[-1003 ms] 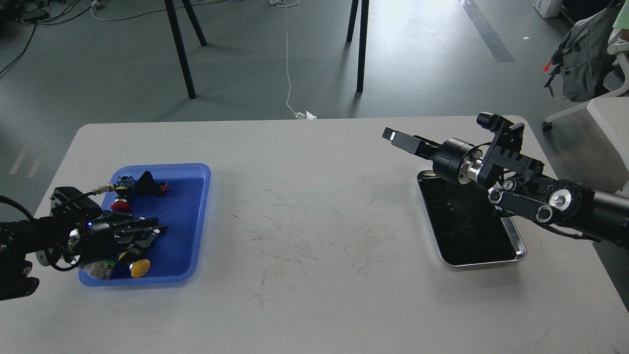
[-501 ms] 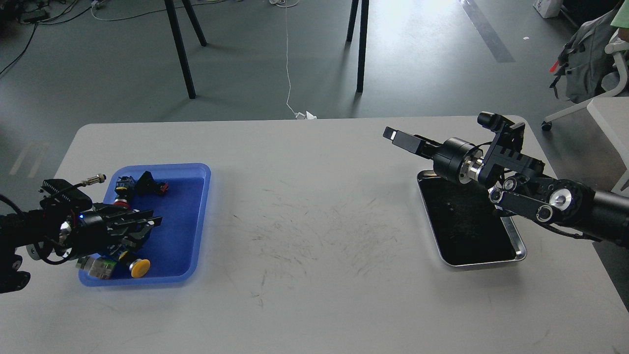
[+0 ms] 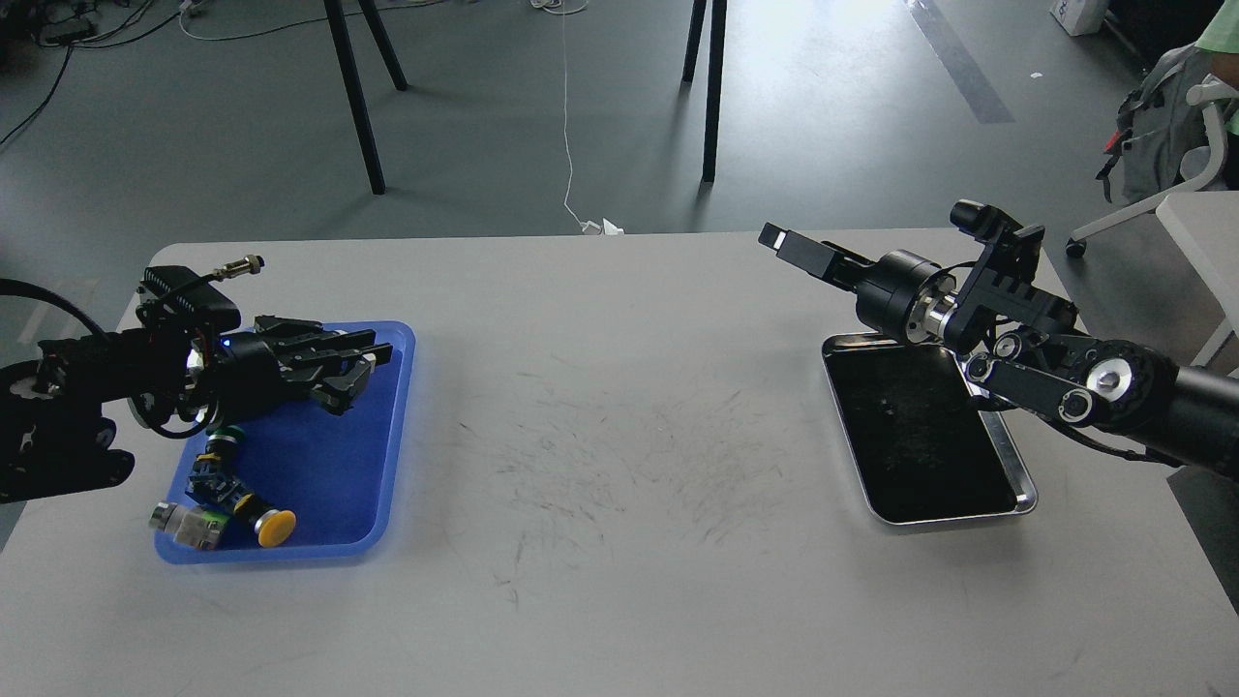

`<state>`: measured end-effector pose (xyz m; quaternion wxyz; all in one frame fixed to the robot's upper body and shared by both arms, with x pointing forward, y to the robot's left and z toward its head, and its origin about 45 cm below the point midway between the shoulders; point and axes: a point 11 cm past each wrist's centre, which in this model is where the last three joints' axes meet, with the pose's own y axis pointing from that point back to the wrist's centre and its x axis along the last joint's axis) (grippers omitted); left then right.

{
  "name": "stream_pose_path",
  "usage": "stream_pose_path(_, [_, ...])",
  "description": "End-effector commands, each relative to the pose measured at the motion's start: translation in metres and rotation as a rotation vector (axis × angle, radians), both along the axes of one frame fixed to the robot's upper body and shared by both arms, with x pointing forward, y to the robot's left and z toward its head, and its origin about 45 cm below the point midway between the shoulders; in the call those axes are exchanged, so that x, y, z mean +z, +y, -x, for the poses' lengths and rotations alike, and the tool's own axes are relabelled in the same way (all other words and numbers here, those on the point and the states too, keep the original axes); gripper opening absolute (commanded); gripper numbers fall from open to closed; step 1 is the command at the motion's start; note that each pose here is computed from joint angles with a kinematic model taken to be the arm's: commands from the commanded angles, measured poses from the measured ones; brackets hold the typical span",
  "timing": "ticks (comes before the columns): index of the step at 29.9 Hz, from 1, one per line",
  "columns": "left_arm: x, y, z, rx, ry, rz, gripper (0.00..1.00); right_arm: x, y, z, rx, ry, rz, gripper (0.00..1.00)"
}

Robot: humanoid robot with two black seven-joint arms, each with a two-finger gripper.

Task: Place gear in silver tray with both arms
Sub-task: 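Lift the black gear and carry it toward the table center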

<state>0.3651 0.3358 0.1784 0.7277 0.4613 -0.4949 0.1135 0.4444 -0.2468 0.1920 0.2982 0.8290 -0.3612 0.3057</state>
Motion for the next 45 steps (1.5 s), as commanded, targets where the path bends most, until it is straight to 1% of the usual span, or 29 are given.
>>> stream_pose_path(1, [-0.001,-0.031,-0.006,-0.067,0.001,0.017,0.23,0.012,0.0,-0.007,-0.031,-0.041,-0.041,0.94])
stream_pose_path(5, [-0.001,-0.073,-0.016,-0.144,-0.011,0.036,0.23,0.026,-0.001,-0.014,-0.067,-0.081,-0.095,0.94])
stream_pose_path(11, [-0.013,-0.129,-0.012,-0.259,0.01,0.058,0.23,0.046,-0.003,-0.024,-0.144,-0.138,-0.222,0.95])
stream_pose_path(17, [-0.026,-0.171,-0.009,-0.356,0.01,0.045,0.23,0.048,-0.007,-0.025,-0.18,-0.166,-0.245,0.95])
stream_pose_path(19, [-0.029,-0.183,-0.007,-0.372,0.011,0.051,0.23,0.049,-0.008,-0.026,-0.183,-0.169,-0.245,0.95])
stream_pose_path(22, [-0.039,-0.191,-0.008,-0.358,0.011,0.061,0.23,0.049,-0.007,-0.026,-0.183,-0.17,-0.247,0.95])
stream_pose_path(25, [-0.046,-0.216,0.001,-0.4,0.025,0.081,0.23,0.051,-0.008,-0.026,-0.185,-0.173,-0.251,0.95])
stream_pose_path(28, [-0.05,-0.228,0.003,-0.409,0.022,0.091,0.23,0.05,-0.008,-0.026,-0.185,-0.172,-0.25,0.95])
stream_pose_path(30, [-0.057,-0.239,0.009,-0.424,0.031,0.102,0.23,0.05,-0.008,-0.026,-0.184,-0.171,-0.249,0.95])
stream_pose_path(32, [-0.061,-0.244,0.011,-0.428,0.033,0.104,0.23,0.049,-0.008,-0.026,-0.185,-0.169,-0.247,0.95])
stream_pose_path(38, [-0.071,-0.234,0.006,-0.385,0.035,0.093,0.23,0.048,-0.008,-0.025,-0.184,-0.168,-0.244,0.95])
stream_pose_path(45, [-0.08,-0.229,0.009,-0.356,0.052,0.099,0.25,0.045,-0.014,-0.026,-0.199,-0.168,-0.229,0.95])
